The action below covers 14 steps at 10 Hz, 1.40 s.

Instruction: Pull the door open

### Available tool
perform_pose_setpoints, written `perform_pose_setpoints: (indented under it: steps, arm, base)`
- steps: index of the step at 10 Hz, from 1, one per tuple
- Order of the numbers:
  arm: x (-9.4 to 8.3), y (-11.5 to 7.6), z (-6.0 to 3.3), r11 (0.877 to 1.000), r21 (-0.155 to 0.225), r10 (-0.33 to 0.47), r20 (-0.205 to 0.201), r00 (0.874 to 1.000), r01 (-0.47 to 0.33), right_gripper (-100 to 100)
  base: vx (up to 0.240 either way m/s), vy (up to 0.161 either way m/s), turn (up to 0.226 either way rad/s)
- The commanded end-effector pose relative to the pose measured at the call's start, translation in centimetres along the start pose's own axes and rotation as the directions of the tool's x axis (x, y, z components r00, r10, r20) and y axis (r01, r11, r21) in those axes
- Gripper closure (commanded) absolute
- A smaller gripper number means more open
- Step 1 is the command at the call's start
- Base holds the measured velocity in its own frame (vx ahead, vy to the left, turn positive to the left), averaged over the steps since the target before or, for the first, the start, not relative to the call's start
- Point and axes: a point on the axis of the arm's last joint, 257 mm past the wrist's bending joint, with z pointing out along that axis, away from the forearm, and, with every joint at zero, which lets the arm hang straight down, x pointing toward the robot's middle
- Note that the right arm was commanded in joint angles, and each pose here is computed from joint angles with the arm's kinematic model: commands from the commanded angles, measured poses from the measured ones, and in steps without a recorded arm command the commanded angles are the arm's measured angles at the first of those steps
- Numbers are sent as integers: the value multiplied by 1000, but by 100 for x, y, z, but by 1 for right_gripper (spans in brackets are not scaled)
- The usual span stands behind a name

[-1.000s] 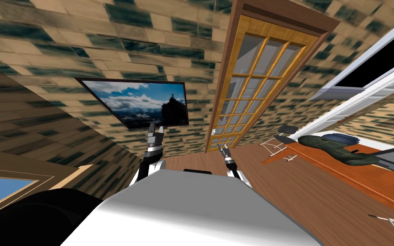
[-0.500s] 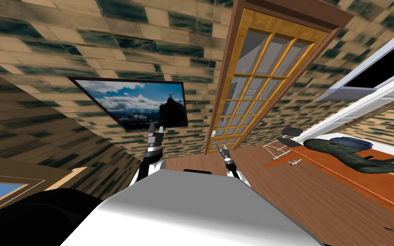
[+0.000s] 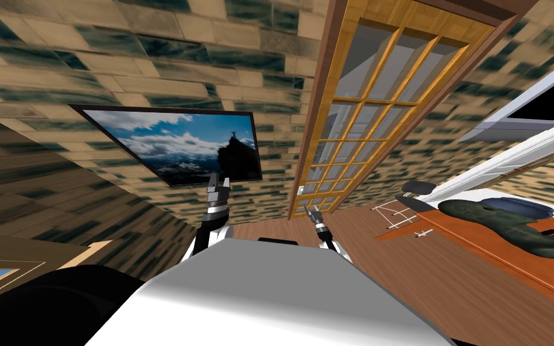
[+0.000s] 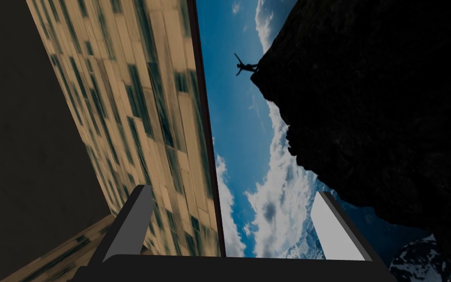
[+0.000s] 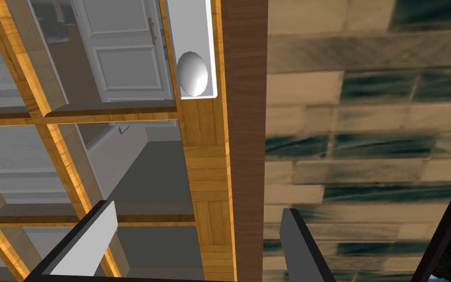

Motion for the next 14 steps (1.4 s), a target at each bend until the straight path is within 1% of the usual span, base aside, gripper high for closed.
perform_pose_setpoints:
  steps: [1,9,10,11,12,13,14]
  arm:
    - [82,3,-20,1000,-5,-28,-18,999,28,-100]
    - [316,11,-89,995,-25,-103,-68,992,102,-100]
    - [296,2,-76,995,-23,-96,-65,993,95,-100]
    - [292,-127,-163,995,-2,-97,-66,993,97,-100]
    - [290,-168,-191,995,5,-97,-67,993,97,-100]
    - [290,-168,-191,995,5,-97,-67,993,97,-100]
    - [279,-307,-288,995,29,-96,-67,993,98,-100]
  base:
    - [97,-40,33]
    - [79,-36,20]
    - [27,-18,8]
    - [110,49,152]
    - [152,71,146]
    - [105,39,14]
    - [145,50,157]
